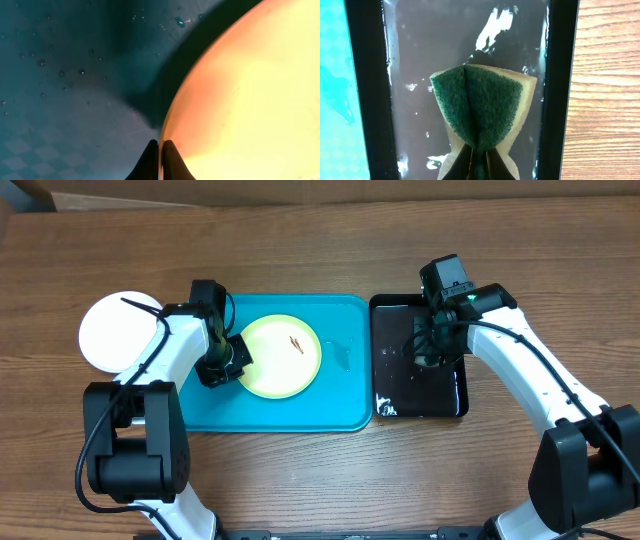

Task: Clean dirty plates on tray and stack at the side
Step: 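Grasp the green sponge with right gripper inside the black tray, then lift the sponge with right gripper and move it over the yellow plate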

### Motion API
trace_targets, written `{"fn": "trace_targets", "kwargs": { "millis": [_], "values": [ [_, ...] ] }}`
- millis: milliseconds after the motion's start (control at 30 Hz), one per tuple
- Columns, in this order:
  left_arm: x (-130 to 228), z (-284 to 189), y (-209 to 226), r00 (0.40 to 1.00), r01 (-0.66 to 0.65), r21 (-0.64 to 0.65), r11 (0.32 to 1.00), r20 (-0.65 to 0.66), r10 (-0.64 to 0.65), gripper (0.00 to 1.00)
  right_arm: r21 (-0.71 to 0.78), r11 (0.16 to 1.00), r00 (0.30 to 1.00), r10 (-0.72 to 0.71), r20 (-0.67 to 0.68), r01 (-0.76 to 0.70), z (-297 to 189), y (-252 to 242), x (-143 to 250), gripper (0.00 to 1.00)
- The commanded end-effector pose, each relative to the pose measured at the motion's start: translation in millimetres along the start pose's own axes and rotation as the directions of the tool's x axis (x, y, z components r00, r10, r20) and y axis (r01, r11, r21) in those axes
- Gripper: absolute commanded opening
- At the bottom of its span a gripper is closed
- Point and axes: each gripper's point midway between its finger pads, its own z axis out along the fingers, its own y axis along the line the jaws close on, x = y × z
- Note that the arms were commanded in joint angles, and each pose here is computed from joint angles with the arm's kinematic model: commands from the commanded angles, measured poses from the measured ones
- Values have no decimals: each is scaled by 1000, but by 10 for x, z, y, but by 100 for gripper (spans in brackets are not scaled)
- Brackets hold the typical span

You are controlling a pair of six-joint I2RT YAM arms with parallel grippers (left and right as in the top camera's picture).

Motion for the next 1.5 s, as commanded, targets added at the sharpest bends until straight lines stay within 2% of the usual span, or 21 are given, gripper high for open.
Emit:
{"fn": "trace_targets", "kwargs": {
  "millis": [0,200,400,1467],
  "values": [
    [61,-22,-52,995,-94,25,995,-9,95,4,-27,999,999,-45,26,46,-71,72,-63,4],
    [75,-24,-94,988,-152,51,987,-13,153,4,-27,998,999,-52,1,52,-61,64,0,4],
    [113,-39,-244,975,-218,140,966,-17,223,4,-73,996,998,-53,-18,52,-63,138,43,4],
    [119,-41,-259,982,-180,149,972,-25,185,4,-148,986,997,-80,13,81,-80,279,-47,4]
  ]
}}
